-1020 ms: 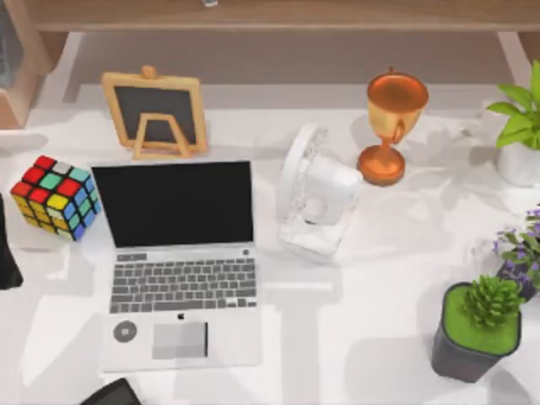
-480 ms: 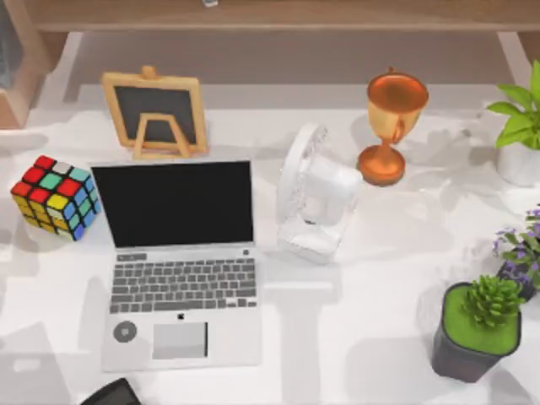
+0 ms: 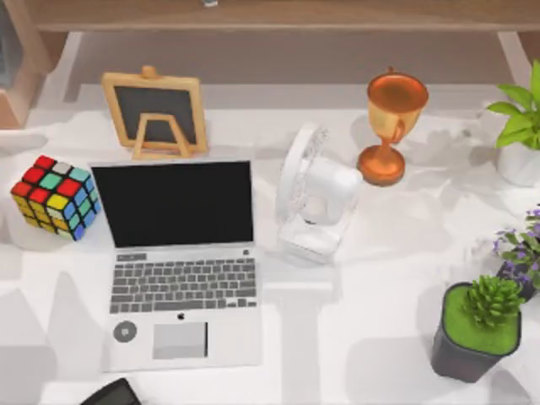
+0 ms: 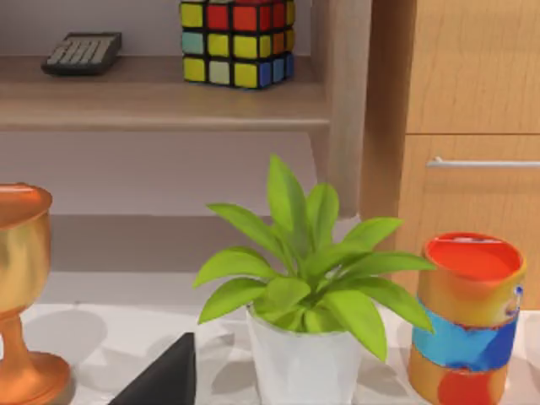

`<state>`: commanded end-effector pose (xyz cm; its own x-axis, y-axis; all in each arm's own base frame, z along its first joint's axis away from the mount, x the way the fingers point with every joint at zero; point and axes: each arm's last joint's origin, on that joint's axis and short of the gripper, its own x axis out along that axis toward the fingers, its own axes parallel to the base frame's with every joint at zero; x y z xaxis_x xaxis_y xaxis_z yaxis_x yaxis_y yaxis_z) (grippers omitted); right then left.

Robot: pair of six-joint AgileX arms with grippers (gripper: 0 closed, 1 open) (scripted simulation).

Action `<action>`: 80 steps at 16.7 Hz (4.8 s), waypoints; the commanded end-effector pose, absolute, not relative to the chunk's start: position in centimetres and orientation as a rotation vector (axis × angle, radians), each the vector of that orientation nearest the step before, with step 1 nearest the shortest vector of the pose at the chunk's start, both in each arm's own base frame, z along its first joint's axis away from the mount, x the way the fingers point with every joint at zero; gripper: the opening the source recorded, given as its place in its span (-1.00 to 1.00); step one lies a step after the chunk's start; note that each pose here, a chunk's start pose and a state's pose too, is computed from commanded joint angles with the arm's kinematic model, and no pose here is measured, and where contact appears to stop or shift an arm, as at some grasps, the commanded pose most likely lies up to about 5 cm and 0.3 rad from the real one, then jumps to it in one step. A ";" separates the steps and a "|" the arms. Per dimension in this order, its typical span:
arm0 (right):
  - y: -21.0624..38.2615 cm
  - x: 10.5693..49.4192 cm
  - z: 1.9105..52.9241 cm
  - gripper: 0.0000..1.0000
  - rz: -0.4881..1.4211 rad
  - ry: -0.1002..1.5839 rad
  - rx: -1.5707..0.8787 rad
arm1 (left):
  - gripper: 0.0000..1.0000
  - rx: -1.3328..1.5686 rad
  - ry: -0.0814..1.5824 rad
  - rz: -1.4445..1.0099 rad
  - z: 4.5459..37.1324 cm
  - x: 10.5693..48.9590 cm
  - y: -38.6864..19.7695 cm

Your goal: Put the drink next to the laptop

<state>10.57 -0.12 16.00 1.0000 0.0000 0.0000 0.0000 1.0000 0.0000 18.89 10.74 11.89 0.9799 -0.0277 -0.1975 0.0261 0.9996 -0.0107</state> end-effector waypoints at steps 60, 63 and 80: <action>-0.1 10.6 16.0 1.00 0.000 0.000 0.000 | -1.00 0.071 -0.046 -0.103 16.5 30.1 2.6; -0.1 10.6 16.0 1.00 0.000 0.000 0.000 | -1.00 0.062 -0.148 -0.168 18.3 30.3 -3.2; -0.1 10.6 16.0 1.00 0.000 0.000 0.000 | -1.00 -0.071 -0.134 -0.405 15.1 14.6 -27.3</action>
<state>10.57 -0.12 16.00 1.0000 0.0000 0.0000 0.0000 1.0000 0.0000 14.55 -27.26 15.08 0.9105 -0.3876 0.1443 0.3970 0.9168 -0.0422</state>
